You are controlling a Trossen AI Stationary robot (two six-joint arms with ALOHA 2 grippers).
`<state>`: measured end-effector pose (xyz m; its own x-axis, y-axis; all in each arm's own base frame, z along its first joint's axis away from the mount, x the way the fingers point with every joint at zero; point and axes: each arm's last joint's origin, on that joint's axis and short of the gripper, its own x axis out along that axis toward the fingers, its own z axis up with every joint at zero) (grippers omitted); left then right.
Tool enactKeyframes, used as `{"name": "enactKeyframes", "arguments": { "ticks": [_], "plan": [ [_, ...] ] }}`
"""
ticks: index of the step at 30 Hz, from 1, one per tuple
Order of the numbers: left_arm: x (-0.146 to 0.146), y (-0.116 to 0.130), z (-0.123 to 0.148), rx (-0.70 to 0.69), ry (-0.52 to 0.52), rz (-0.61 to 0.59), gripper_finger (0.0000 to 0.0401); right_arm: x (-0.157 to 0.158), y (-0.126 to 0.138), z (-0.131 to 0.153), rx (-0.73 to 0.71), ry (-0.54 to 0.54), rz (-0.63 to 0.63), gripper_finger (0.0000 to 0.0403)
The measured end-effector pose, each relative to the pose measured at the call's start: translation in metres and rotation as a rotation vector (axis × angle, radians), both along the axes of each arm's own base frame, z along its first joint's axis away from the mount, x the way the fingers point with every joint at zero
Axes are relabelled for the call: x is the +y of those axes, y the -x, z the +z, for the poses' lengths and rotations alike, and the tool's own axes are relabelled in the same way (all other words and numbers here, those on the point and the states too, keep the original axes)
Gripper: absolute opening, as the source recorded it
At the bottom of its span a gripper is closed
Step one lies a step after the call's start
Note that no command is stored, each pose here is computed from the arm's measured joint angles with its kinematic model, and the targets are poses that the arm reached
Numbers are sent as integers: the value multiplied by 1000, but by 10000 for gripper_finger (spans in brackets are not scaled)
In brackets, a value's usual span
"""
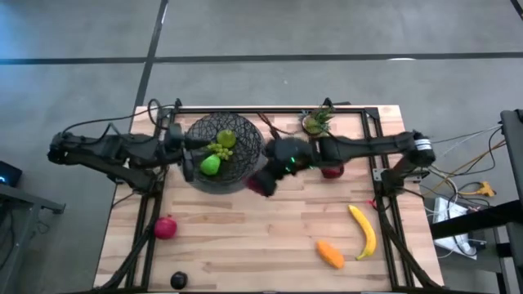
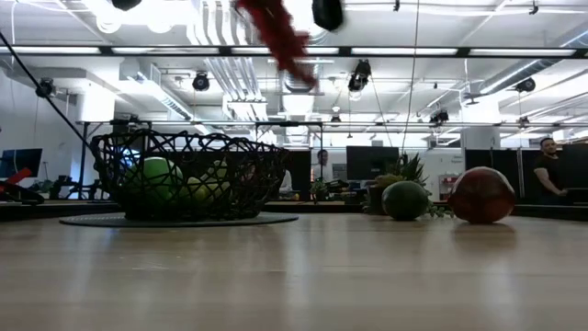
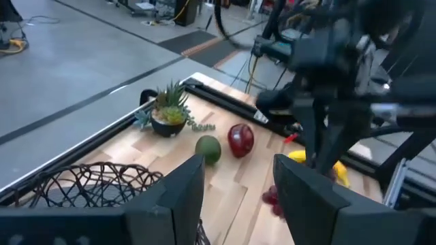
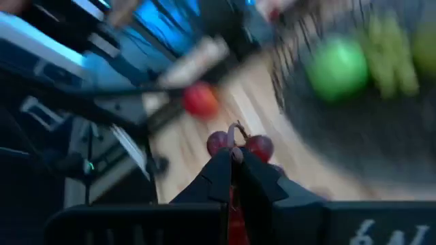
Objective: Build produce basket
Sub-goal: Put the red grapes into the black wire basket
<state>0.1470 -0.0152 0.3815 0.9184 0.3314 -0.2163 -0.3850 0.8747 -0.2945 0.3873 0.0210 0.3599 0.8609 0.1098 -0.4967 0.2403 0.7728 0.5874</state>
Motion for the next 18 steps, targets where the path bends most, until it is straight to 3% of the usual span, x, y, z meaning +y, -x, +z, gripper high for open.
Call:
{"name": "enactKeyframes", "arguments": {
  "ticks": [4,7,14,18],
  "plan": [
    [1,6,4,-35,7,3,159,-22,-31,28,-128,111,2,9],
    [1,6,5,-44,10,0,159,-40,-56,30,-156,172,-11,9],
    [1,9,6,-54,19,-21,159,-84,-106,-6,-120,221,-70,9],
    [1,10,4,-39,14,-23,159,-108,-123,-36,-22,216,-109,9]
  ]
}}
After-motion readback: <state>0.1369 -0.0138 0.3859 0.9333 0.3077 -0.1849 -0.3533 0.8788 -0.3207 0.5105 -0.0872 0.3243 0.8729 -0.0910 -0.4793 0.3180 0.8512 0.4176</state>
